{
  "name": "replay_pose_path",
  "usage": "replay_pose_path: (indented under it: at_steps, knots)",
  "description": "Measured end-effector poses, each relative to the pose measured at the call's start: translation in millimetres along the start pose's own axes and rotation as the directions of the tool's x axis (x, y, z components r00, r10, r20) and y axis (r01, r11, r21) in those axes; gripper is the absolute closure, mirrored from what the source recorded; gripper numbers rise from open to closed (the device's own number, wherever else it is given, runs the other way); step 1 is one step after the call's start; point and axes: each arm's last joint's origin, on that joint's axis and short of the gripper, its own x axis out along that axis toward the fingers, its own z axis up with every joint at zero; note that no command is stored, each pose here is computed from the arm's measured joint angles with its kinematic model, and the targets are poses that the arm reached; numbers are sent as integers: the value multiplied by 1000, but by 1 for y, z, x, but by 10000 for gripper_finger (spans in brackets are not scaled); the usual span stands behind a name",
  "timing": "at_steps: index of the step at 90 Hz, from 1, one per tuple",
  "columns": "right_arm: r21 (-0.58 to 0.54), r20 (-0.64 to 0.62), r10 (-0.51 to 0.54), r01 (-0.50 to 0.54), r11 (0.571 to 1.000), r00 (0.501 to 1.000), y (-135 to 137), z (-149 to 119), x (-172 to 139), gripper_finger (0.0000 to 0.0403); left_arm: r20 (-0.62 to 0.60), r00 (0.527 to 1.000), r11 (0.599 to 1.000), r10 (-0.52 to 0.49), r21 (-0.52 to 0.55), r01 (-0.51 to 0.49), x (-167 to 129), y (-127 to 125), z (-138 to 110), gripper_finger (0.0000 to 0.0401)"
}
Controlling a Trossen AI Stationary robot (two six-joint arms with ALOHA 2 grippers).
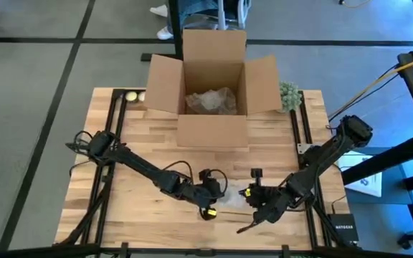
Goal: Wrap mug
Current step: Wrap the mug with the bubble wrap
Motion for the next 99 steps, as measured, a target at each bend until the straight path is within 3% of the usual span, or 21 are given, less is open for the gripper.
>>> replay_pose_path:
  at_steps: [14, 43, 71, 89, 99]
  knots:
    - [1, 63, 5, -5, 1000, 998, -7, 11, 6, 402, 0, 1000, 1000, 0, -2, 0, 1, 1, 1, 401]
    - [28, 16, 51, -51, 998, 999, -26, 15, 19, 402, 0, 1000, 1000, -4, 1, 4, 1, 1, 1, 401]
    - [-71, 4, 48, -47, 996, 999, -24, 14, 26, 402, -28, 999, 999, -23, 30, 24, 1, 1, -1, 401]
    - [-77, 43, 38, -34, 996, 998, -27, 28, 15, 402, -36, 999, 999, -17, 29, 18, 1, 2, -2, 401]
    - [-99, 0, 44, -44, 994, 999, -28, 29, 8, 402, -36, 999, 999, -16, 27, 17, 1, 2, -2, 401]
